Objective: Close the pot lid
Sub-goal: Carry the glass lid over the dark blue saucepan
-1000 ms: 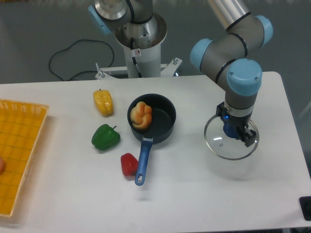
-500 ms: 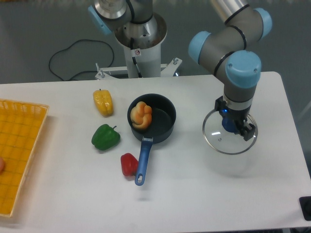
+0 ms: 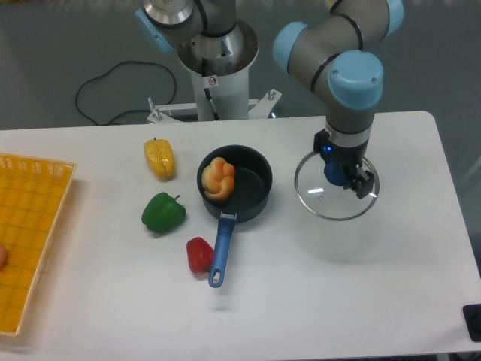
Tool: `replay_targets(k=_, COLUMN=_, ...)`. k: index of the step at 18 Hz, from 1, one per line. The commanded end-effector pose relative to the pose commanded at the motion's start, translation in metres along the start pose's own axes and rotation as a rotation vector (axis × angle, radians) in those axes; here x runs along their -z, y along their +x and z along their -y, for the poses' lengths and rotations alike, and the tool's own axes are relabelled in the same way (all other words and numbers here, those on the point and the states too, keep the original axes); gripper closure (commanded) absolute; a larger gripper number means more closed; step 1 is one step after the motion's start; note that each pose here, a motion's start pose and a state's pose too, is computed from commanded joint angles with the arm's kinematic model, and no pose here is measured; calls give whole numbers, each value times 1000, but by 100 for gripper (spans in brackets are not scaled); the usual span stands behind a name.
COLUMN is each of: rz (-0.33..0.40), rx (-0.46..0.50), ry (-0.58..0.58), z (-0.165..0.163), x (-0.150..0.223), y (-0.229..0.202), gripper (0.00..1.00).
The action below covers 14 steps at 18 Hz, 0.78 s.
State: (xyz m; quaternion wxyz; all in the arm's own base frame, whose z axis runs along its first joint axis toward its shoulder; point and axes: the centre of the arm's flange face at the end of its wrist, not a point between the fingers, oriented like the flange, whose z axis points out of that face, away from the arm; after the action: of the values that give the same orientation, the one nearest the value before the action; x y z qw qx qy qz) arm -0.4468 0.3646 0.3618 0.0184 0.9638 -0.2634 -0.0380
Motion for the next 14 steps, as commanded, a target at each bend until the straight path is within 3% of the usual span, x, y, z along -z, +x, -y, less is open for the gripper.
replay_targets(k=14, rz=1, rx=26, ry=45, z=60, x=9, y=72, gripper=44)
